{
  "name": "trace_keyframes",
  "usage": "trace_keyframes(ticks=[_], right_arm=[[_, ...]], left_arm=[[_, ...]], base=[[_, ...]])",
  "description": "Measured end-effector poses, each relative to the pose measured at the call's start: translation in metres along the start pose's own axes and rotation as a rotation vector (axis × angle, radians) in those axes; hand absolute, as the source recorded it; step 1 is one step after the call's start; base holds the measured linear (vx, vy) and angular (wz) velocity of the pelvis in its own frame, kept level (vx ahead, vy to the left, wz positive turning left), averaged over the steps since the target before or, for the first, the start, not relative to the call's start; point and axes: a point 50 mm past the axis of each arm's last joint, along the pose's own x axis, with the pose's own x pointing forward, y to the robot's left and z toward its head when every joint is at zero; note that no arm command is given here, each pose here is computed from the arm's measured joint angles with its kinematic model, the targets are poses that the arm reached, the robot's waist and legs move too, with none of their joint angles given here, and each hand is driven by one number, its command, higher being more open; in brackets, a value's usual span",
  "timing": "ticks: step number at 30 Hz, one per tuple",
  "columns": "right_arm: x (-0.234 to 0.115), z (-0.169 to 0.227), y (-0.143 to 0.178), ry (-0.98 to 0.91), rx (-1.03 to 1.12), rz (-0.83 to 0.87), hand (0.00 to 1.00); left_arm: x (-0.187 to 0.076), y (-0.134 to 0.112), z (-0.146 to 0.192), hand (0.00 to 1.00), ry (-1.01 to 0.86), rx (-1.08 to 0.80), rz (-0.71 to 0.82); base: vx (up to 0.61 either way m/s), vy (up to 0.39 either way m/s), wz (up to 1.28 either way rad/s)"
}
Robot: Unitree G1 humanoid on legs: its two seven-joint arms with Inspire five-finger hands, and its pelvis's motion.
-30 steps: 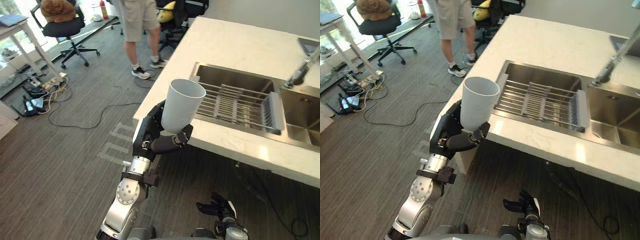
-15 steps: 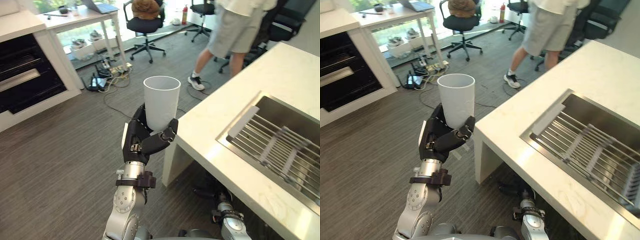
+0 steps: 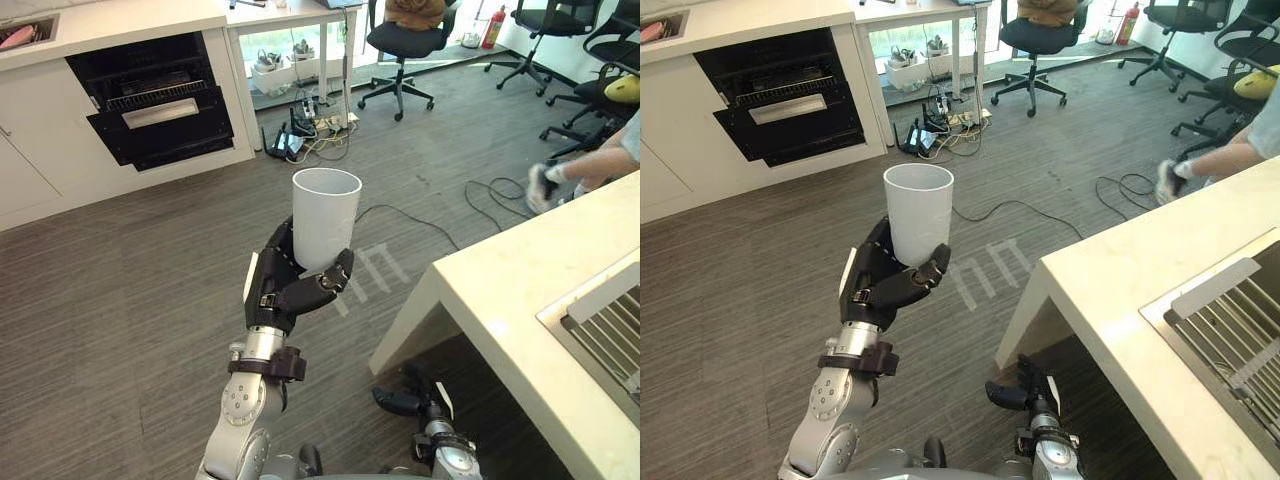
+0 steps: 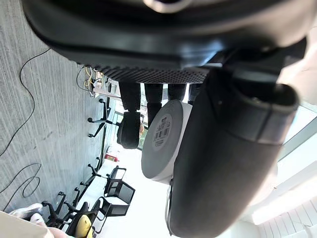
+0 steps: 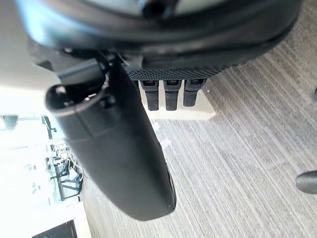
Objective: Walk over to the sink, pick up the cup, carry it to the dishwasher, place the cup inside the dishwasher, then close the dishwasher door
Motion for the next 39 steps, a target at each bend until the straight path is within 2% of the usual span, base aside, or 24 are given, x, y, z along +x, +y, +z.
trace_keyframes(ticks=[5, 13, 15, 22, 39], right_arm=[[-0.001, 0.0, 0.01, -0.007, -0.049, 0.057, 0.9], [-0.005, 0.021, 0.02, -0.113, -0.072, 0.105, 0.9], [-0.007, 0.024, 0.016, -0.133, -0.093, 0.108, 0.9], [-0.007, 0.04, 0.003, -0.206, -0.121, 0.065, 0.9], [-0.008, 0.012, 0.003, -0.09, -0.145, 0.074, 0.9]], left_arm=[[-0.002, -0.008, -0.003, 0.3, 0.018, 0.017, -0.072], [-0.003, -0.007, -0.003, 0.3, 0.02, 0.027, -0.083], [-0.004, -0.005, -0.014, 0.3, 0.062, 0.027, -0.078], [-0.004, -0.007, -0.018, 0.3, 0.078, -0.001, -0.093], [-0.009, -0.004, -0.02, 0.3, 0.104, 0.017, -0.122]], base=[[0.11, 0.019, 0.69], [0.18, -0.131, 0.84], [0.24, -0.215, 0.72], [0.12, -0.136, 0.33], [-0.04, 0.017, 0.04]])
